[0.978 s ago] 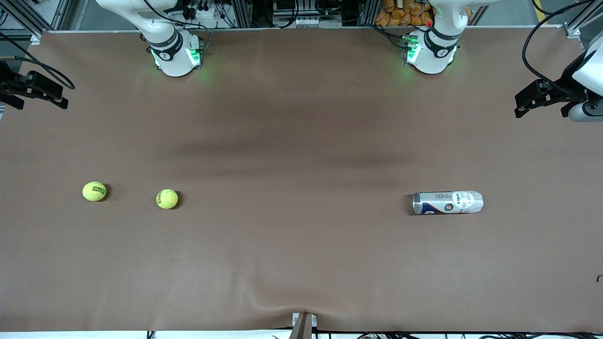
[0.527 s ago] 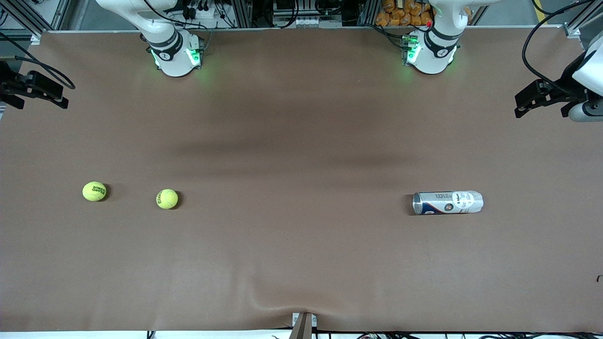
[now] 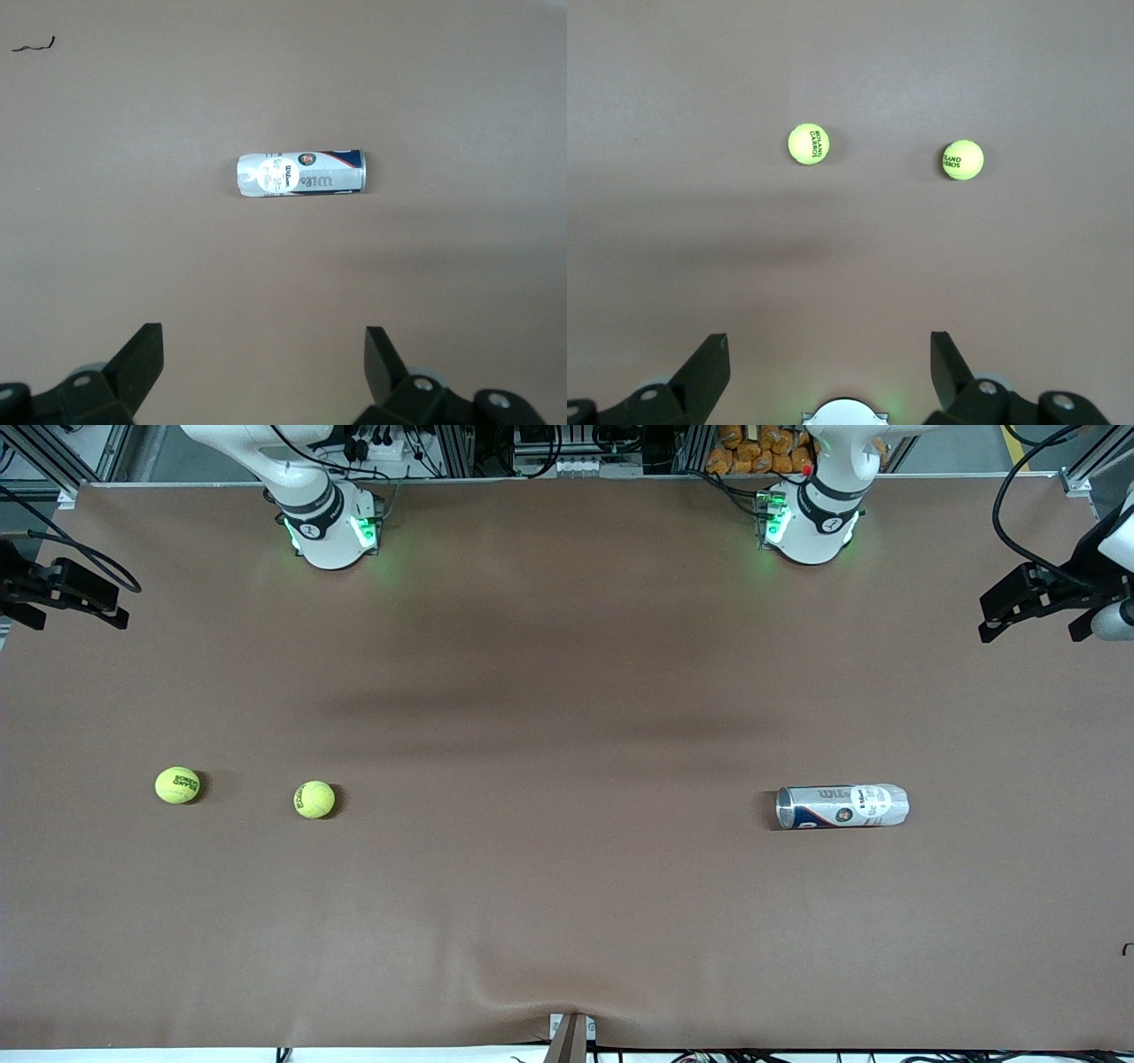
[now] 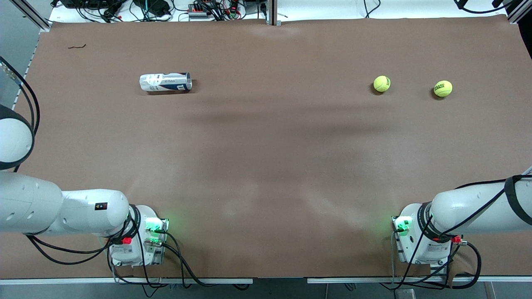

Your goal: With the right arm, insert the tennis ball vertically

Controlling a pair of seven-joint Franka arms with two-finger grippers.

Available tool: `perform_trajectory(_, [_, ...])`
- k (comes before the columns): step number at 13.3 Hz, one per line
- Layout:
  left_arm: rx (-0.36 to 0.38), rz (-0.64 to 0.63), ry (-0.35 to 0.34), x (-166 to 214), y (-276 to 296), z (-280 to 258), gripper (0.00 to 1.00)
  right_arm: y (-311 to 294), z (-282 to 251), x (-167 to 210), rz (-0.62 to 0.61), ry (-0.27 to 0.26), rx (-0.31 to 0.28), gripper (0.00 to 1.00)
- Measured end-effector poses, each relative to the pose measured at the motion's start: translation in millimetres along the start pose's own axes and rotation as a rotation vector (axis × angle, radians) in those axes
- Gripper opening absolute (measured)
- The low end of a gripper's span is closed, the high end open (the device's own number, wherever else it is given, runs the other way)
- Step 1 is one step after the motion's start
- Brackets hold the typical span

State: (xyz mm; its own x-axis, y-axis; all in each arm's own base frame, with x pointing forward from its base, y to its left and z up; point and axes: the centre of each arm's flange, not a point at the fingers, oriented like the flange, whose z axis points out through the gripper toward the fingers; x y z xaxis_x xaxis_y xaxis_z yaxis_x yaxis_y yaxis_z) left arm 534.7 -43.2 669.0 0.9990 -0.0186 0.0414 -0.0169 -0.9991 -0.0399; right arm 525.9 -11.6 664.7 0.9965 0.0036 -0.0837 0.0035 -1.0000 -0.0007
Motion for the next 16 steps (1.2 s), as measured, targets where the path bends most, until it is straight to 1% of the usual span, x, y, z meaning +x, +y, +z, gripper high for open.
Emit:
perform_trajectory(7, [-0.010, -0.026, -0.008, 3, -14, 4, 1.00, 0, 0, 0, 0.000, -0.001, 0.000, 1.00])
perform_trajectory(13, [-0.017, -0.055, -0.059, 20, -33, 35, 1.00, 0, 1, 0, 0.000, -0.005, 0.000, 1.00])
perform_trajectory(14, [-0.009, -0.050, -0.063, 24, -35, 41, 1.00, 0, 1, 0, 0.000, -0.005, 0.000, 1.00])
perform_trajectory(16, [0.032, 0.023, -0.048, 37, -40, 55, 1.00, 0, 1, 0, 0.000, -0.006, 0.000, 1.00])
